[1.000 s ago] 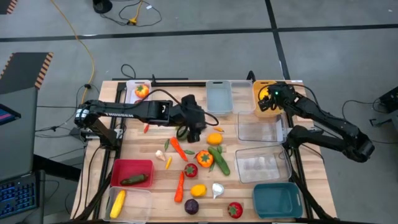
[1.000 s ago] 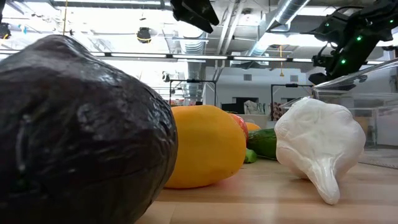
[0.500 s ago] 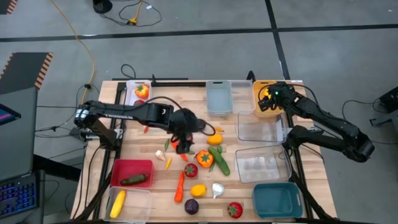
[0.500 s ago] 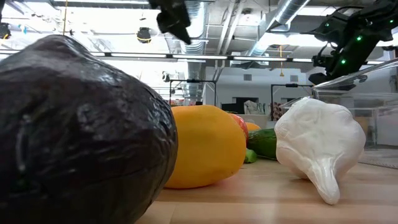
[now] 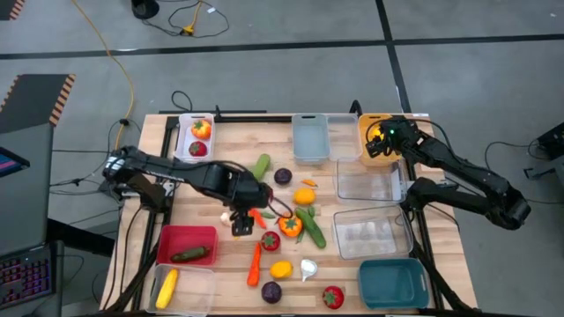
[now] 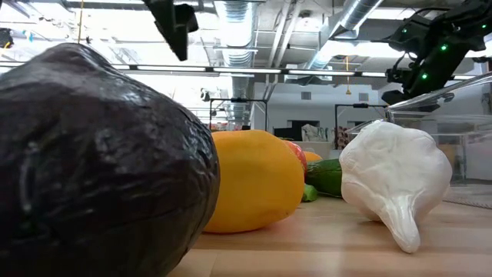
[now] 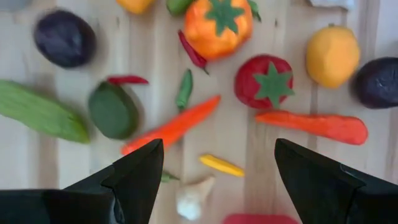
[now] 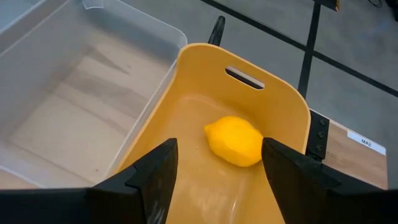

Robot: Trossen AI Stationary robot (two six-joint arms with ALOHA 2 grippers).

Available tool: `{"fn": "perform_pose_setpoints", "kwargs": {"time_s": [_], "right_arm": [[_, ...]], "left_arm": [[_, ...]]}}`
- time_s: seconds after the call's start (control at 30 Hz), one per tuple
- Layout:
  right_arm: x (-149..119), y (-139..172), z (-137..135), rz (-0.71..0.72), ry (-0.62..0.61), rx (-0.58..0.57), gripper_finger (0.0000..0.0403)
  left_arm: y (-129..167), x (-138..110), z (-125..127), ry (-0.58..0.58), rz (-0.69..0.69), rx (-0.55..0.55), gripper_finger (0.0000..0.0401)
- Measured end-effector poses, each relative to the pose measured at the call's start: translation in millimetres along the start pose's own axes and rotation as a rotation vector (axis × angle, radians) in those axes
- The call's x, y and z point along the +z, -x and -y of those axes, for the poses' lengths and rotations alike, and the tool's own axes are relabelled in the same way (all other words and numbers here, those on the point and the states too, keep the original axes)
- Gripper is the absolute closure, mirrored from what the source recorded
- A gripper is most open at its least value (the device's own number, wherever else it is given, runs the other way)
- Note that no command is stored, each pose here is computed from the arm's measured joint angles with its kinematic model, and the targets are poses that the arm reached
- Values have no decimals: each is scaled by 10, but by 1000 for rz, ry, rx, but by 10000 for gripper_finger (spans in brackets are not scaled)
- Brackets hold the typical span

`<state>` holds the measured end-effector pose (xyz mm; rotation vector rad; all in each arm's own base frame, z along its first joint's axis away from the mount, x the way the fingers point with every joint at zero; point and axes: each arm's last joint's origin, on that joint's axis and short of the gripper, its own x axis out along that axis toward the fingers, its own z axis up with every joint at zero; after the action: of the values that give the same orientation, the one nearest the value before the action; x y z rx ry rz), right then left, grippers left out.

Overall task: Sort produce into baskets
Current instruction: Put the small corn into the bottom white transparent bin

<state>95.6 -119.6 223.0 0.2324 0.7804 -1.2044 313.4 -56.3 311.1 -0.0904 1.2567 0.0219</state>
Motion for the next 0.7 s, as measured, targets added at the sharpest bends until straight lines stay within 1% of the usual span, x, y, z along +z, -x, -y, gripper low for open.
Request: {"fn": "perform_pose_setpoints", "kwargs": {"time_s": [0.2, 0.3, 0.6, 0.7], "right_arm": [[0, 0, 0, 0, 0, 0, 142], [0, 0, 0, 0, 1, 0, 142], [-1, -1, -1, 0, 0, 1, 142], [-1, -1, -1, 0, 0, 2, 142]], "left_arm": [[-261, -205, 154, 64, -91, 25, 109], [-439, -295, 184, 83, -100, 48, 109], [-888, -526, 133, 148, -108, 65, 109], [-1010, -609, 111, 166, -112, 69, 116]]}}
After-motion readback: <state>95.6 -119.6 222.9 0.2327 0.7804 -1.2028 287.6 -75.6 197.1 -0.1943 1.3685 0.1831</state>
